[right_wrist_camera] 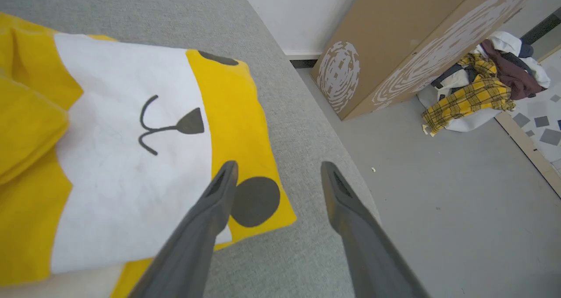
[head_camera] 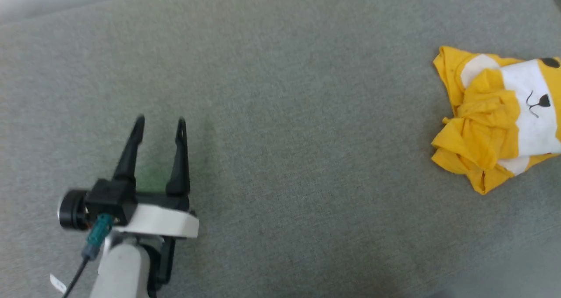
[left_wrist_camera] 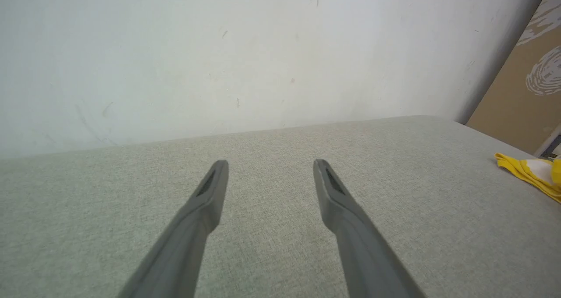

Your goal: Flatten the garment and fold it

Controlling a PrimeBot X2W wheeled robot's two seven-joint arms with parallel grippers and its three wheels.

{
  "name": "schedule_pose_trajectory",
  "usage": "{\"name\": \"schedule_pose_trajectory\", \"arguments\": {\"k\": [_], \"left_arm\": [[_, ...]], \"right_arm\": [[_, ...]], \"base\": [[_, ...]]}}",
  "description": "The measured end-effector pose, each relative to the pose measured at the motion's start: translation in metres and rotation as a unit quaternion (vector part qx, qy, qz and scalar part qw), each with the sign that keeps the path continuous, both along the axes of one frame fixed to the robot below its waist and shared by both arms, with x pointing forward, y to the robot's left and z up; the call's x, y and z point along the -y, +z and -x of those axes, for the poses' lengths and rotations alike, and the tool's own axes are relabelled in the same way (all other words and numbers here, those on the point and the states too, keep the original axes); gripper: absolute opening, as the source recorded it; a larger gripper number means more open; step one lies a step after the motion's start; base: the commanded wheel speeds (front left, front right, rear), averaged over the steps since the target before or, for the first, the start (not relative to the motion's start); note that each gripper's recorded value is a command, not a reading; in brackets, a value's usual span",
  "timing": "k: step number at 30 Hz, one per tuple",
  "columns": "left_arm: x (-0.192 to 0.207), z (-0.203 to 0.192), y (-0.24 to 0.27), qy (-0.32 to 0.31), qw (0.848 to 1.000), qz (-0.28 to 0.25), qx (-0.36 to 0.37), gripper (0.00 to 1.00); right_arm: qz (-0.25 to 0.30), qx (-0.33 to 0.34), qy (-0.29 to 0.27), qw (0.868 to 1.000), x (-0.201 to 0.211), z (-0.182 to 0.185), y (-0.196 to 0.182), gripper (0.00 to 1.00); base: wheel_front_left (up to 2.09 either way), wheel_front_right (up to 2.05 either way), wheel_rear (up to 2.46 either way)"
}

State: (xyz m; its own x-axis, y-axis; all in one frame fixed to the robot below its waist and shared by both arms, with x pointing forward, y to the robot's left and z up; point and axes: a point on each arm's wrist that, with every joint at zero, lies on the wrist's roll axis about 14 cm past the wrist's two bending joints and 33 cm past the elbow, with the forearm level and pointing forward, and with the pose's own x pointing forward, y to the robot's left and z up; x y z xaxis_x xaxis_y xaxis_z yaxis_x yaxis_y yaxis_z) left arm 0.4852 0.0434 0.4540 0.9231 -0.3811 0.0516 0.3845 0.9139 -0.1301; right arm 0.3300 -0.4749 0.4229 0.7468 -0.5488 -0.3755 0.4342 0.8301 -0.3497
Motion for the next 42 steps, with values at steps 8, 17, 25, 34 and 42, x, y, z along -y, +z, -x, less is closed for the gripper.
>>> {"name": "schedule_pose_trajectory", "arguments": {"k": [8, 17, 25, 34, 42], "left_arm": [[-0.030, 0.032, 0.016, 0.057, 0.998, 0.003, -0.010, 1.00], [-0.091, 0.065, 0.042, 0.139, 0.990, -0.017, 0.012, 1.00], [-0.152, 0.087, 0.063, 0.206, 0.977, -0.046, 0.042, 1.00], [-0.181, 0.117, 0.057, 0.224, 0.972, -0.063, 0.029, 1.00], [-0.170, 0.129, 0.050, 0.214, 0.975, -0.049, 0.017, 1.00]], "right_arm": [[-0.014, 0.029, 0.042, 0.999, -0.045, 0.034, -0.008, 1.00], [-0.111, 0.151, 0.175, 0.967, -0.189, -0.015, 0.013, 1.00], [-0.148, 0.243, 0.281, 0.917, -0.274, -0.056, 0.074, 1.00], [-0.165, 0.258, 0.318, 0.897, -0.308, -0.033, 0.094, 1.00], [-0.164, 0.257, 0.307, 0.902, -0.302, -0.014, 0.093, 1.00]], "base": [[0.00, 0.00, 0.00], [0.00, 0.00, 0.00], [0.00, 0.00, 0.00], [0.00, 0.00, 0.00], [0.00, 0.00, 0.00]]}}
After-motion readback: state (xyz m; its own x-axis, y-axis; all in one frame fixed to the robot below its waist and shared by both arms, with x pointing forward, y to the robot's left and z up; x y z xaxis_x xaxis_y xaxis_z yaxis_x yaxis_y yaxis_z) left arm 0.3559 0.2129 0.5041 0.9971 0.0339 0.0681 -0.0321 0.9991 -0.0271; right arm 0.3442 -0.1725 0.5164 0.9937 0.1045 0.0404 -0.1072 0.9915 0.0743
